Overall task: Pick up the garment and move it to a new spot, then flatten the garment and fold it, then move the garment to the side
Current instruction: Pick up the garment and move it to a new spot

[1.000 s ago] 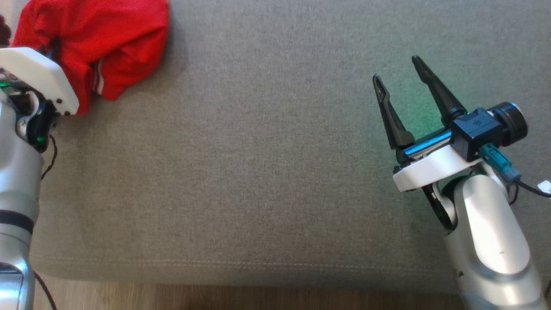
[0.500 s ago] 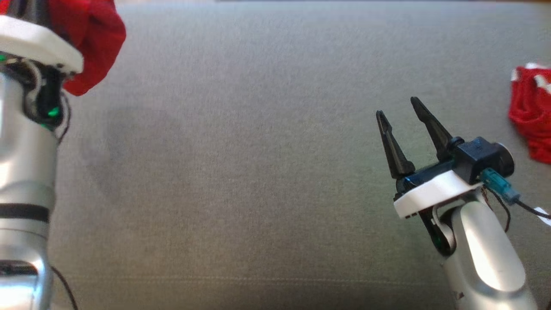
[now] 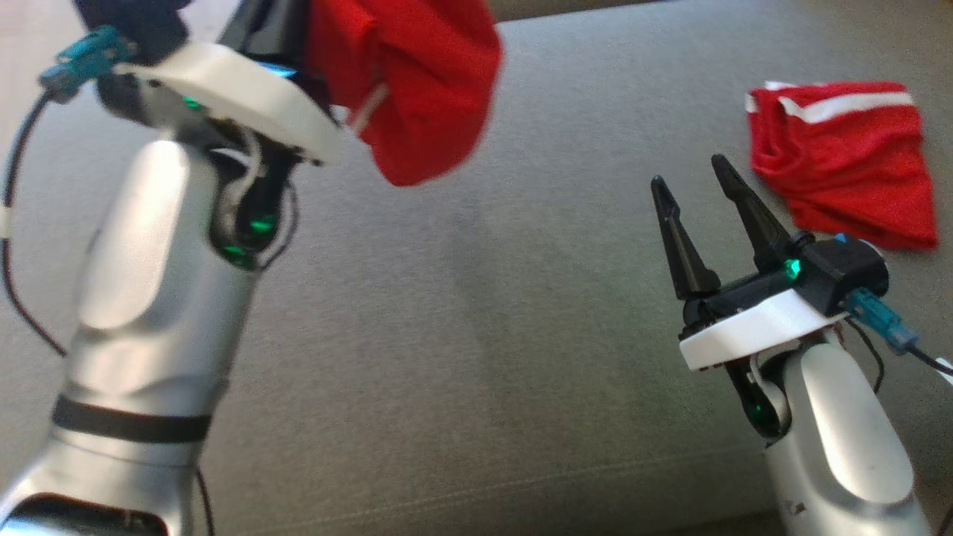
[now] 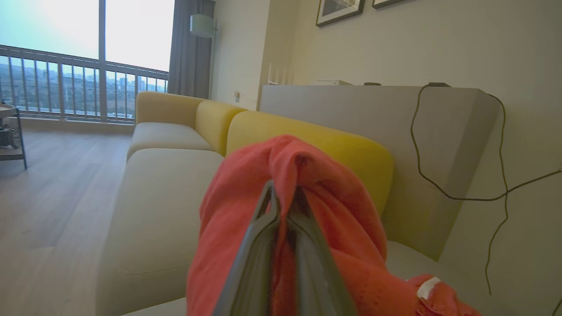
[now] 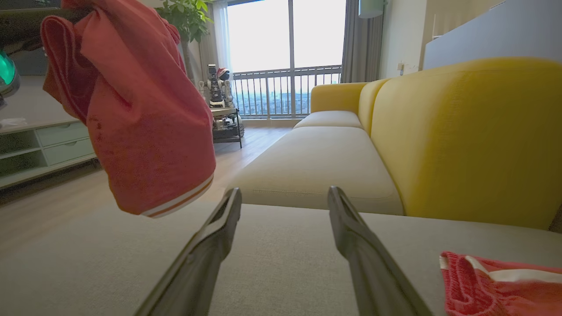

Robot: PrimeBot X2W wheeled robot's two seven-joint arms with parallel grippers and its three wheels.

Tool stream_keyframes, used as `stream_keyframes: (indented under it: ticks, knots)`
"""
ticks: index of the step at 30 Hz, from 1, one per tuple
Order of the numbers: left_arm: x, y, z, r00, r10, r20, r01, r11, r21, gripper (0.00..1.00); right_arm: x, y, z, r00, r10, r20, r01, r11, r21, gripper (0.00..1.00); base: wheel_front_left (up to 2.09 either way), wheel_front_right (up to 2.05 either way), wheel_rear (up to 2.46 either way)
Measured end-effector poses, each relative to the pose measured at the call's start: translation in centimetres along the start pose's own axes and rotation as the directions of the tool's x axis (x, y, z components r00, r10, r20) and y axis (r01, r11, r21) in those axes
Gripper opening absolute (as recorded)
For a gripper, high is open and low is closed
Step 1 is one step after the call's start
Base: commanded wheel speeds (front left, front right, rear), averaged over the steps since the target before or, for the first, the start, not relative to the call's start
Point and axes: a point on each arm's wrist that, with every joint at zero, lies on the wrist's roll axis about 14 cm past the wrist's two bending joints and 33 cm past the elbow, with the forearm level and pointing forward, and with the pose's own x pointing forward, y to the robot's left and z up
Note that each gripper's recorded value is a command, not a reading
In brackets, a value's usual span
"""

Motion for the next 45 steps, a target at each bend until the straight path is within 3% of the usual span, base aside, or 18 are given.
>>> stream_keyframes:
  ticks: [8, 14, 15, 16, 17, 20, 23, 30, 35, 45]
  knots:
    - [3.2, -8.1, -3.3, 0.986, -0.166, -0.013, 0.163, 0.979, -0.124, 0.00, -1.3, -4.8, 1.8, 0.990, -0.130, 0.047, 0.130, 0.991, -0.010, 1.00, 0.00, 0.00, 0.00]
    - [3.3, -8.5, -10.7, 0.973, -0.167, -0.159, 0.149, 0.982, -0.120, 0.00, -2.2, -7.4, 1.4, 0.979, -0.199, 0.032, 0.200, 0.979, -0.031, 1.00, 0.00, 0.00, 0.00]
    - [2.7, -8.0, -12.7, 0.964, -0.159, -0.212, 0.138, 0.984, -0.110, 0.30, -2.3, -7.6, 1.1, 0.978, -0.205, 0.025, 0.206, 0.978, -0.034, 1.00, 0.00, 0.00, 0.00]
    - [2.0, -7.4, -14.7, 0.952, -0.150, -0.267, 0.131, 0.988, -0.087, 0.93, -2.4, -7.8, 0.9, 0.977, -0.210, 0.020, 0.211, 0.977, -0.037, 1.00, 0.00, 0.00, 0.00]
    - [1.2, -6.8, -16.6, 0.937, -0.136, -0.320, 0.124, 0.991, -0.060, 1.00, -2.5, -7.9, 0.8, 0.977, -0.214, 0.015, 0.215, 0.976, -0.039, 1.00, 0.00, 0.00, 0.00]
    - [-1.4, -4.9, -19.9, 0.907, -0.094, -0.410, 0.101, 0.995, -0.006, 1.00, -2.4, -7.8, 0.7, 0.977, -0.211, 0.013, 0.212, 0.977, -0.037, 1.00, 0.00, 0.00, 0.00]
    - [-2.5, -3.6, -19.9, 0.919, -0.053, -0.391, 0.055, 0.998, -0.006, 1.00, -2.0, -7.3, 0.7, 0.980, -0.196, 0.019, 0.196, 0.980, -0.030, 1.00, 0.00, 0.00, 0.00]
    - [-3.9, 1.6, -15.5, 0.961, 0.090, -0.261, -0.083, 0.996, 0.038, 1.00, -0.8, -5.0, 1.0, 0.991, -0.128, 0.030, 0.130, 0.991, -0.036, 1.00, 0.00, 0.00, 0.00]
    - [-10.3, 7.0, -11.9, 0.945, 0.259, -0.202, -0.227, 0.959, 0.170, 1.00, -1.1, -1.7, -0.6, 0.999, -0.045, -0.018, 0.044, 0.998, -0.034, 1.00, 0.00, 0.00, 0.00]
    - [-20.6, 6.4, -9.6, 0.905, 0.390, -0.170, -0.350, 0.909, 0.225, 1.00, -2.2, 3.4, -3.2, 0.991, 0.085, -0.101, -0.086, 0.996, -0.005, 1.00, 0.00, 0.00, 0.00]
